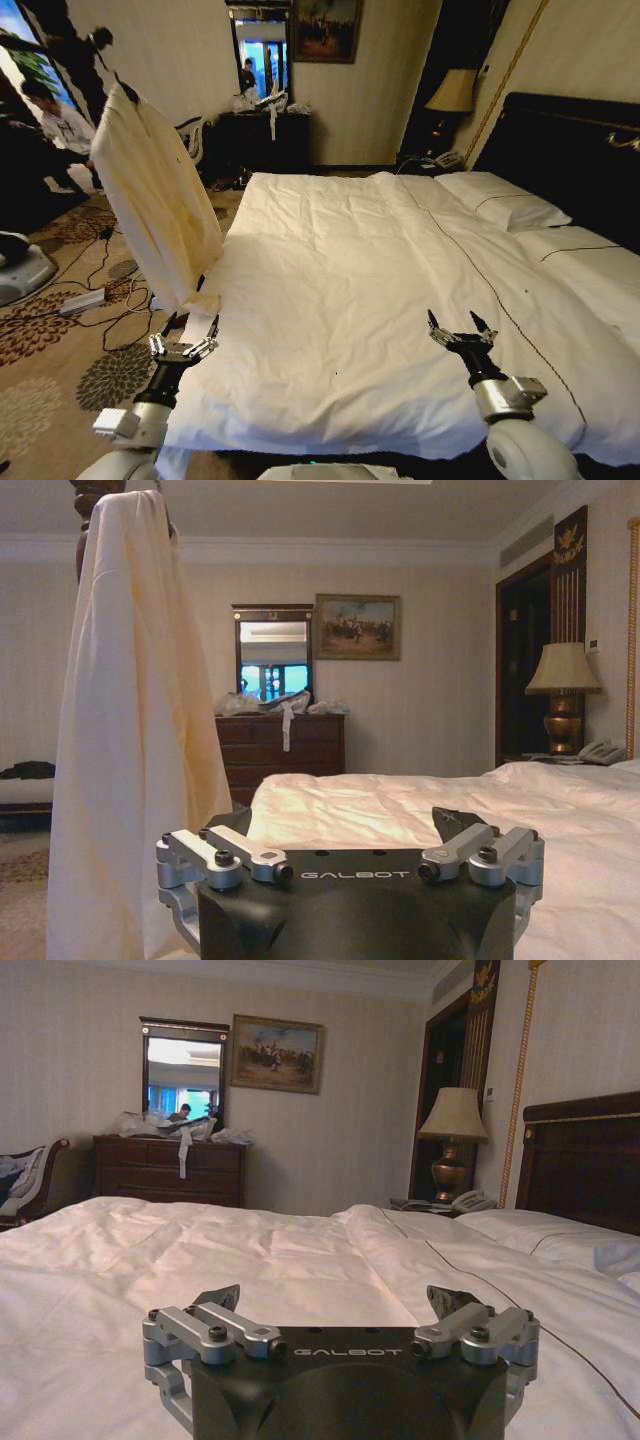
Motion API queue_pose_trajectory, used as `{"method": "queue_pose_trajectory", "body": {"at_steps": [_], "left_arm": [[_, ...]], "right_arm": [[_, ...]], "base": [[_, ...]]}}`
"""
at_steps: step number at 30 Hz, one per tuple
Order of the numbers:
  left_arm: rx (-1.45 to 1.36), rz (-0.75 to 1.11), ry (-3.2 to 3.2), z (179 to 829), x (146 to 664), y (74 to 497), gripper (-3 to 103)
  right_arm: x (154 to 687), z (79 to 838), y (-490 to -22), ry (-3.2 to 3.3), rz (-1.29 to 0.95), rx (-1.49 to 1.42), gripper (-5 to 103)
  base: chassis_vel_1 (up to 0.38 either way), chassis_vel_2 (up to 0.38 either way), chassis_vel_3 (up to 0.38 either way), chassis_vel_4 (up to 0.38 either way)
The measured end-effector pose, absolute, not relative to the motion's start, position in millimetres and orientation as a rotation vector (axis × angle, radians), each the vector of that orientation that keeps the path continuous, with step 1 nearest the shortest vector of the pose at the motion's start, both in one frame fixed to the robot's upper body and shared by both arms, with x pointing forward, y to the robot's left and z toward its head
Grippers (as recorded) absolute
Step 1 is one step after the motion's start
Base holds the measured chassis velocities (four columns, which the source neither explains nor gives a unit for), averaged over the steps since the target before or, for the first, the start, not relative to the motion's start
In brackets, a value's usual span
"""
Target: Pick up the clothes from the bed and hang them on the clothes hanger.
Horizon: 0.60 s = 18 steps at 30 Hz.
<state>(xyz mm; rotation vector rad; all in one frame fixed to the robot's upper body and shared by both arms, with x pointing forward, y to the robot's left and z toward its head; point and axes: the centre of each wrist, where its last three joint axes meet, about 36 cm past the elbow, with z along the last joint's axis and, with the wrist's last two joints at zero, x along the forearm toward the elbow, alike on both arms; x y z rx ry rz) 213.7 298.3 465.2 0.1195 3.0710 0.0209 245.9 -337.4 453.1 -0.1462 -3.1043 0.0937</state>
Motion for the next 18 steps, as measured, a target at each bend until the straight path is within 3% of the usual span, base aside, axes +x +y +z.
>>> {"method": "queue_pose_trajectory", "body": {"at_steps": [18], "left_arm": [[0.119, 0.019, 3.072, 465.2, 214.0, 298.4, 100]], "right_arm": [[245.9, 453.1, -337.4, -3.104, 0.094, -0.146, 100]], "base": [[0.0, 0.0, 0.0, 0.0]]}}
